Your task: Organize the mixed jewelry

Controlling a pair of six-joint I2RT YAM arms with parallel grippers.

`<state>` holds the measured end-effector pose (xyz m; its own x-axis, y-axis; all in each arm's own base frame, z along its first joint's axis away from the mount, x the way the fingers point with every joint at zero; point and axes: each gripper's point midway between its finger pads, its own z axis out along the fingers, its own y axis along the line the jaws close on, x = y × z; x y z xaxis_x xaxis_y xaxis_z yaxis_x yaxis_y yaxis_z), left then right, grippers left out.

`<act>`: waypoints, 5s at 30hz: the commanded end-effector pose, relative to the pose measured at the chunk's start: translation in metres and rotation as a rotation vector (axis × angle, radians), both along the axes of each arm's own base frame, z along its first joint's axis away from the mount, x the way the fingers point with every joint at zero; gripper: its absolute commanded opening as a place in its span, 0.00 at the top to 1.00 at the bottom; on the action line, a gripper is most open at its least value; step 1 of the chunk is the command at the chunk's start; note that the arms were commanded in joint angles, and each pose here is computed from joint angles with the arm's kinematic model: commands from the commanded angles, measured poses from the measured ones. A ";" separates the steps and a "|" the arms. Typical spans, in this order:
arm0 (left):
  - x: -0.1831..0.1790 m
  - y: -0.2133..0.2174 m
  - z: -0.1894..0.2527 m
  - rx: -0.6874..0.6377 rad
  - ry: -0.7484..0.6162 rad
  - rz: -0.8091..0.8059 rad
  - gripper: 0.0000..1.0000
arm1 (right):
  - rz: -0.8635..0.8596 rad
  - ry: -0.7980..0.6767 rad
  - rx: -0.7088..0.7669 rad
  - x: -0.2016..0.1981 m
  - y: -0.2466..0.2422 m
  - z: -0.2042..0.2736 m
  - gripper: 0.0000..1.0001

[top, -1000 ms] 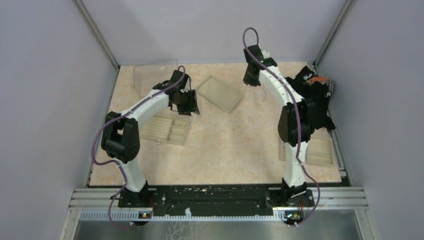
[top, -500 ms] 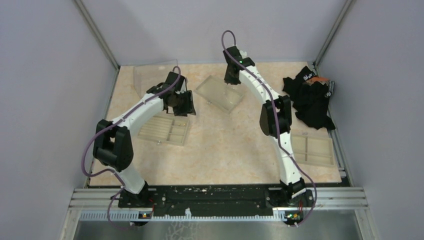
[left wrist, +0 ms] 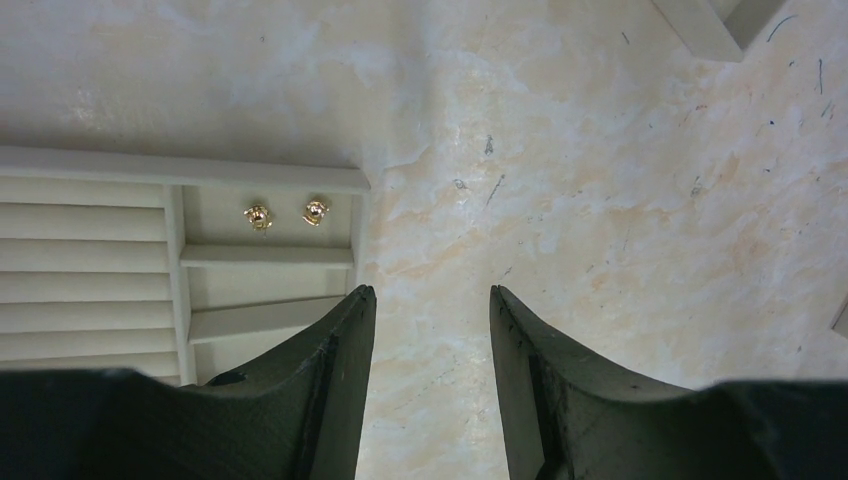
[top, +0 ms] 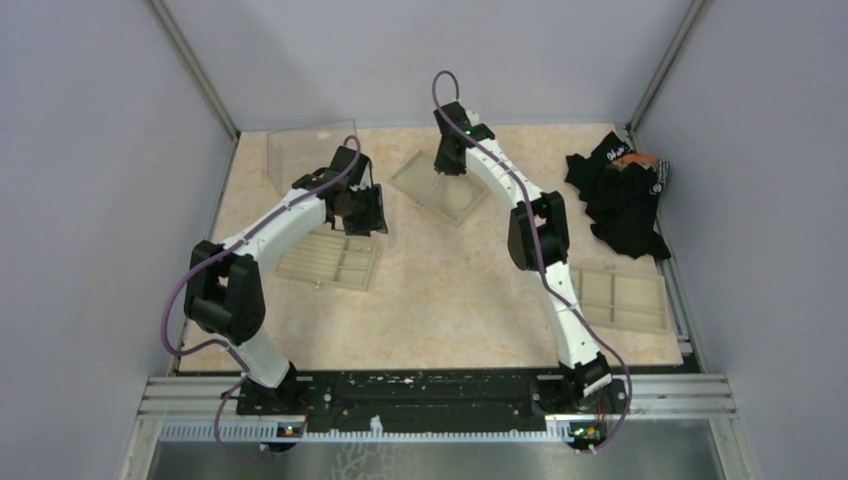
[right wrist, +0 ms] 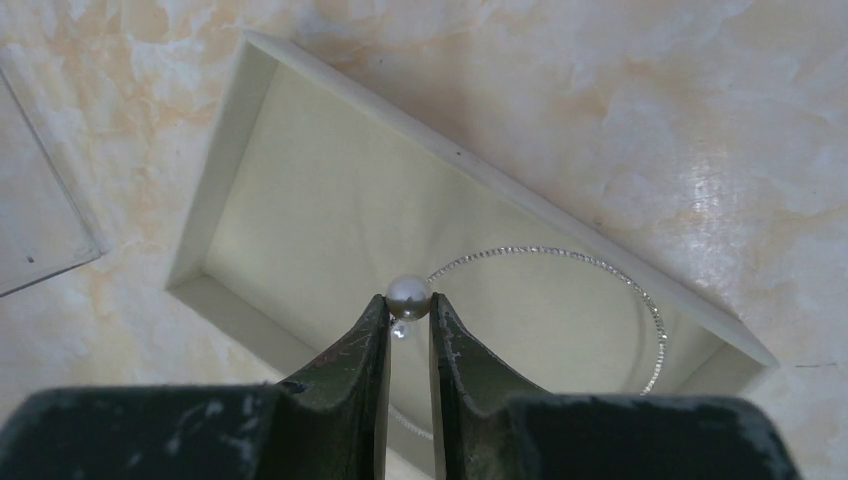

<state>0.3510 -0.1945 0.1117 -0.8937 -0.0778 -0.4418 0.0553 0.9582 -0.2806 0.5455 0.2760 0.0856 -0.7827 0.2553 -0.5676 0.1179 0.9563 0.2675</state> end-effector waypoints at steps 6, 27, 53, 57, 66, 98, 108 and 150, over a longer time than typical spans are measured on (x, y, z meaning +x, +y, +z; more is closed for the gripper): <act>-0.003 0.008 0.008 0.033 -0.018 0.003 0.47 | 0.015 -0.070 0.121 0.017 0.035 0.013 1.00; 0.014 0.003 0.023 0.029 -0.068 0.003 0.42 | 0.051 -0.293 0.087 0.013 0.012 0.137 0.40; 0.028 -0.088 0.062 -0.175 -0.120 -0.174 0.24 | -0.488 0.113 0.036 -0.299 -0.313 0.047 0.41; 0.032 -0.090 0.064 -0.168 -0.134 -0.173 0.21 | -0.455 0.159 0.093 -0.308 -0.299 0.028 0.41; 0.117 -0.020 0.095 -0.129 -0.220 0.093 0.18 | -0.430 0.103 0.158 -0.293 -0.289 0.041 0.41; 0.341 0.302 0.078 -0.036 -0.690 0.574 0.04 | -0.387 0.188 0.201 -0.276 -0.261 0.025 0.43; 0.300 0.285 0.019 -0.067 -0.473 0.575 0.07 | -0.371 0.196 0.195 -0.259 -0.255 0.026 0.44; 0.136 0.127 0.131 -0.022 -0.407 0.296 0.01 | -0.292 0.253 -0.082 -0.282 -0.292 0.001 0.57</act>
